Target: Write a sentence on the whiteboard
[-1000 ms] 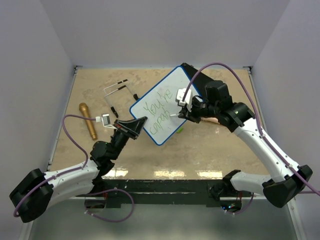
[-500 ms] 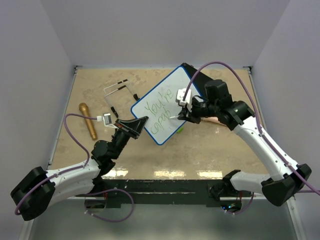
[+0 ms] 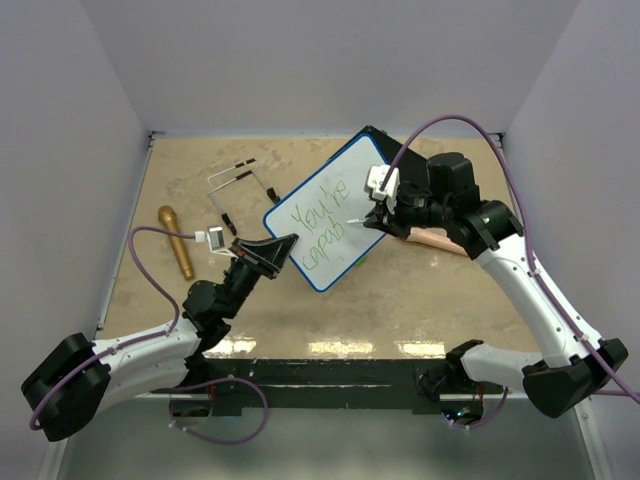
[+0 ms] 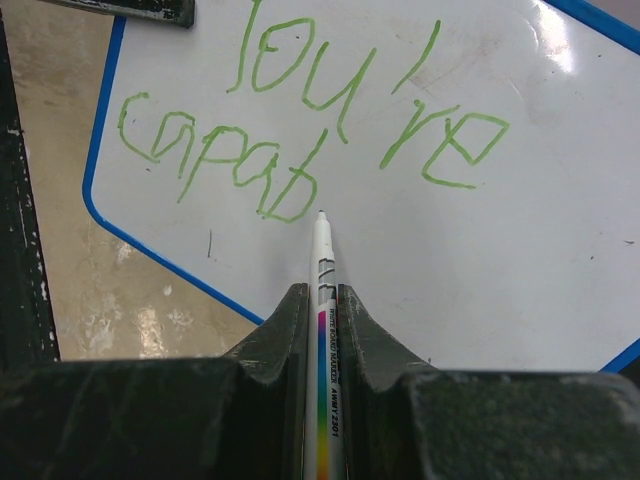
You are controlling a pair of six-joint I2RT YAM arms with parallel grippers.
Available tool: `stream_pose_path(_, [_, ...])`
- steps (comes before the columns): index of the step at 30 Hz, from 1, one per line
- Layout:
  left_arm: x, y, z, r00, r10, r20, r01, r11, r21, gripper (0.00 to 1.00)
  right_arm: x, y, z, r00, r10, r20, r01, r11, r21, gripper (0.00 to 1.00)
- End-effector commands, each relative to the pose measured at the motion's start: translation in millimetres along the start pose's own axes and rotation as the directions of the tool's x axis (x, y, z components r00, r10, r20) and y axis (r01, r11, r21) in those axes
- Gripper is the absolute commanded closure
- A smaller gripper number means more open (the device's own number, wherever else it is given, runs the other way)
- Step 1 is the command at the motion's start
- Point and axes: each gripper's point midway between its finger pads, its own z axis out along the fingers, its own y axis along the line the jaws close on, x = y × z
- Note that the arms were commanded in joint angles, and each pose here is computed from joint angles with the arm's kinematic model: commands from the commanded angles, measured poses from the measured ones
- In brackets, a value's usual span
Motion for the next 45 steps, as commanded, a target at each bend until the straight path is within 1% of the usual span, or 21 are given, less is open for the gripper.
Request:
stream_pose_path(1, [-45, -60, 5, 0.985, -0.103, 0.139, 0.072, 0.975, 0.211, 1.00, -18, -5, 1, 0.999, -0.012, 0.050, 0.012, 1.000, 0.002, 1.00])
stream_pose_path(10, [-42, -63, 8, 0.987, -0.106, 0.124, 0.075, 0.970, 0.232, 1.00, -15, -7, 5, 0.999, 0.000, 0.045, -0.001, 1.000, 0.015, 1.00])
stream_pose_path(21, [-52, -69, 9, 0.983, -0.100, 0.155, 0.062, 0.970, 0.237, 1.00, 2, -6, 7, 1.000, 0.012, 0.005, -0.012, 0.999, 0.031, 1.00])
stream_pose_path(45, [-69, -71, 10, 0.976, -0.077, 0.206, 0.030, 0.974, 0.223, 1.00, 22, 6, 7, 0.998, 0.014, -0.053, -0.015, 1.000, -0.007, 1.00])
